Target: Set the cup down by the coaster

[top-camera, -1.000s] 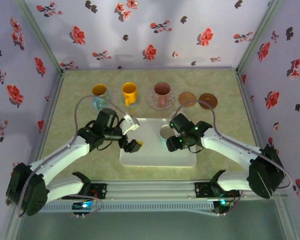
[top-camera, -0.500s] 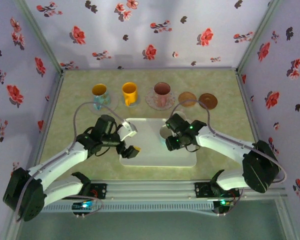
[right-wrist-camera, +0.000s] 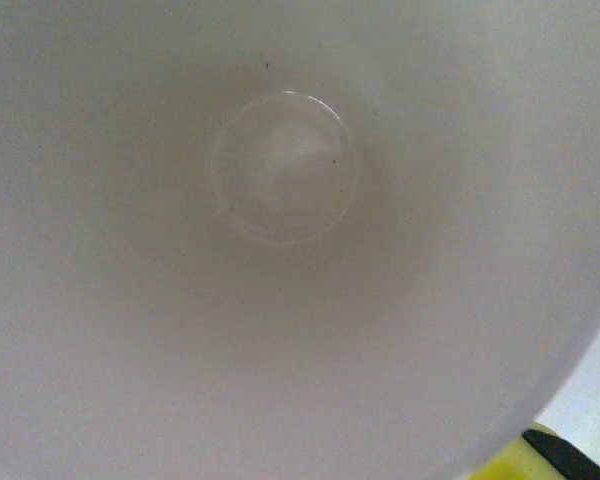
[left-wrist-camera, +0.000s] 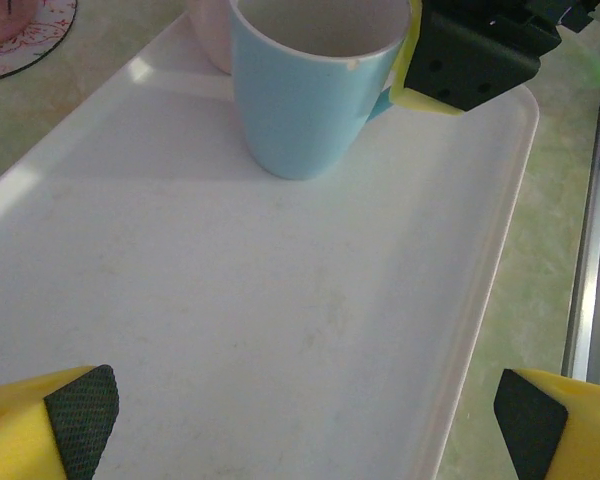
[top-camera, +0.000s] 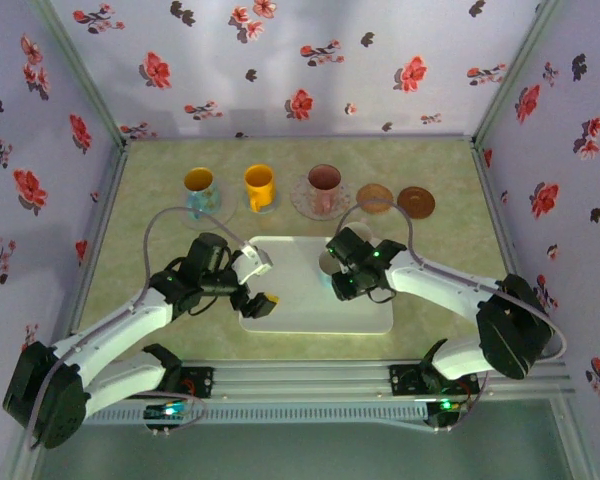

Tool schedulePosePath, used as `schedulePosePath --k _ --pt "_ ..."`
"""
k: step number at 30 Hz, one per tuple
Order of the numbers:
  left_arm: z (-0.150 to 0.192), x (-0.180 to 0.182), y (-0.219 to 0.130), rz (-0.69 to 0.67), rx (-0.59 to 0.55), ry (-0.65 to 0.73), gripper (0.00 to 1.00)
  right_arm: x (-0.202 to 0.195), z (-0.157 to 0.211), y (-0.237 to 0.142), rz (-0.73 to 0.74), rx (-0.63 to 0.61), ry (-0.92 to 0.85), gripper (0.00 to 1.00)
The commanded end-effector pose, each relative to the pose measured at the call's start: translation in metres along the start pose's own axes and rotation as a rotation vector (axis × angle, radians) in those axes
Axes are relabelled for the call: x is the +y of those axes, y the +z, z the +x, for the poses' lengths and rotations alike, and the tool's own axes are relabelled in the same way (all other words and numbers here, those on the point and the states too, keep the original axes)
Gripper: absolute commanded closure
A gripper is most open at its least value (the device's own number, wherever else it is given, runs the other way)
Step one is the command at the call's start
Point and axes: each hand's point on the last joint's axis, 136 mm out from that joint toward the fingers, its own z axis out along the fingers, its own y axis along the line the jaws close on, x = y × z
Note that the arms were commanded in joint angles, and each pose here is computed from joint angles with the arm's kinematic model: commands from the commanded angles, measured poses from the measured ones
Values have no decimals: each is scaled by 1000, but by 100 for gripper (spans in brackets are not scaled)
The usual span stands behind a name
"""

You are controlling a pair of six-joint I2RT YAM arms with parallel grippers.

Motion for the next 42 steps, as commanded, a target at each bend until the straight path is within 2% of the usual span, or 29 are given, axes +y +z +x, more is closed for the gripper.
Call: schedulePosePath --k 1,11,14,19,26,36,42 --pt "2 -1 -1 -10 -4 -1 0 0 -12 -5 26 -40 -23 68" --pt "-3 3 -2 -31 -15 -6 0 4 -17 -13 23 -90 -55 80" --pt "-6 3 -3 -31 -22 -7 0 10 -20 -18 -10 -132 -70 100" --pt "-7 2 -6 -36 -20 -4 0 11 -24 -27 -19 -180 -80 100" --pt "-23 6 -13 -65 -73 -4 0 21 -39 -51 -79 -283 -91 100" --pt "-52 16 -23 -124 -143 23 0 28 -83 -125 -117 -533 -115 100" --pt "-72 22 -22 -135 -198 42 0 18 -104 -158 -85 -615 -134 100"
